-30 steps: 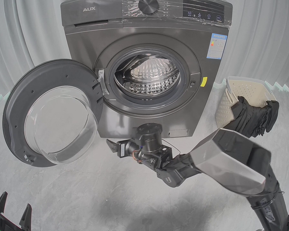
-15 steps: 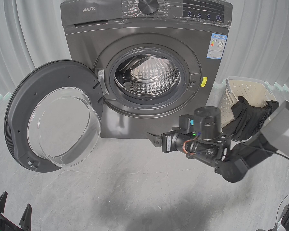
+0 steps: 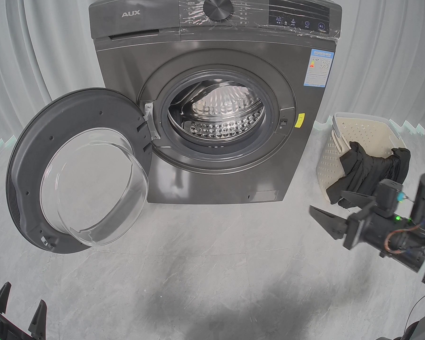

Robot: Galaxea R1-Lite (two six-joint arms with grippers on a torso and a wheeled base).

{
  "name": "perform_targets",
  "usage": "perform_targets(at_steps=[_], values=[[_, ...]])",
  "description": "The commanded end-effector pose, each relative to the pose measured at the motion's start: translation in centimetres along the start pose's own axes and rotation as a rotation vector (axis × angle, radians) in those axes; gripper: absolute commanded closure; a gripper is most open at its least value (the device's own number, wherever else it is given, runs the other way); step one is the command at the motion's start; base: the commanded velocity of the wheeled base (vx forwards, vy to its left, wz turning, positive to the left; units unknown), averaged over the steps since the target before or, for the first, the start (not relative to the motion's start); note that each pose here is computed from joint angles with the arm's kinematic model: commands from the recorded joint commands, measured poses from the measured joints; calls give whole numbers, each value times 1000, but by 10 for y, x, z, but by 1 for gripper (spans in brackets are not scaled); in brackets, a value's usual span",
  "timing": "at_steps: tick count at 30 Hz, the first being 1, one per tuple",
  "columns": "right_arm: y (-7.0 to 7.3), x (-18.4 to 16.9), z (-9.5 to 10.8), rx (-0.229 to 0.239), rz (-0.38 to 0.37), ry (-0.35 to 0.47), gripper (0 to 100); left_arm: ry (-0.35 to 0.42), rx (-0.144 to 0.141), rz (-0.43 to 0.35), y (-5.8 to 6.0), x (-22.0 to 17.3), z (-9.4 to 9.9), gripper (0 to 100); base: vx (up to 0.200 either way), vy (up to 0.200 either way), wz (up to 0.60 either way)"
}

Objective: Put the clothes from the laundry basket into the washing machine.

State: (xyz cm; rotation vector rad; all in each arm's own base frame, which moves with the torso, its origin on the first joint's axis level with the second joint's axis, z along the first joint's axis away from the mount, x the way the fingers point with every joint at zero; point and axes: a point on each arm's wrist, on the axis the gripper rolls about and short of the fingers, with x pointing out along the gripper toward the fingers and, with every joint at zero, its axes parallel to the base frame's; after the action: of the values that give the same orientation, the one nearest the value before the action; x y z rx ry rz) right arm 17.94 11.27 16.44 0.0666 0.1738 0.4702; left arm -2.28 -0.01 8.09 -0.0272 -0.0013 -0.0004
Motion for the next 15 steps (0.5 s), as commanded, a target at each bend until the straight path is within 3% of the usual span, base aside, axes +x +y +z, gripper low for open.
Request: perform_targets(at_steps=[1, 9, 10, 15], values=[[-28, -89, -7, -71, -138, -156, 0, 0, 1, 0, 0, 0, -5, 0, 0, 0, 0], [-37, -124, -17, -81, -250, -225, 0, -2, -3, 0, 0, 0, -5, 0, 0, 0, 0], [-37, -137, -28, -83, -274, -241, 0, 0, -2, 0, 0, 0, -5, 0, 0, 0, 0], [-33, -172, -45, -83, -313, -283, 0, -2, 0, 0, 0, 0, -5, 0, 0, 0, 0]])
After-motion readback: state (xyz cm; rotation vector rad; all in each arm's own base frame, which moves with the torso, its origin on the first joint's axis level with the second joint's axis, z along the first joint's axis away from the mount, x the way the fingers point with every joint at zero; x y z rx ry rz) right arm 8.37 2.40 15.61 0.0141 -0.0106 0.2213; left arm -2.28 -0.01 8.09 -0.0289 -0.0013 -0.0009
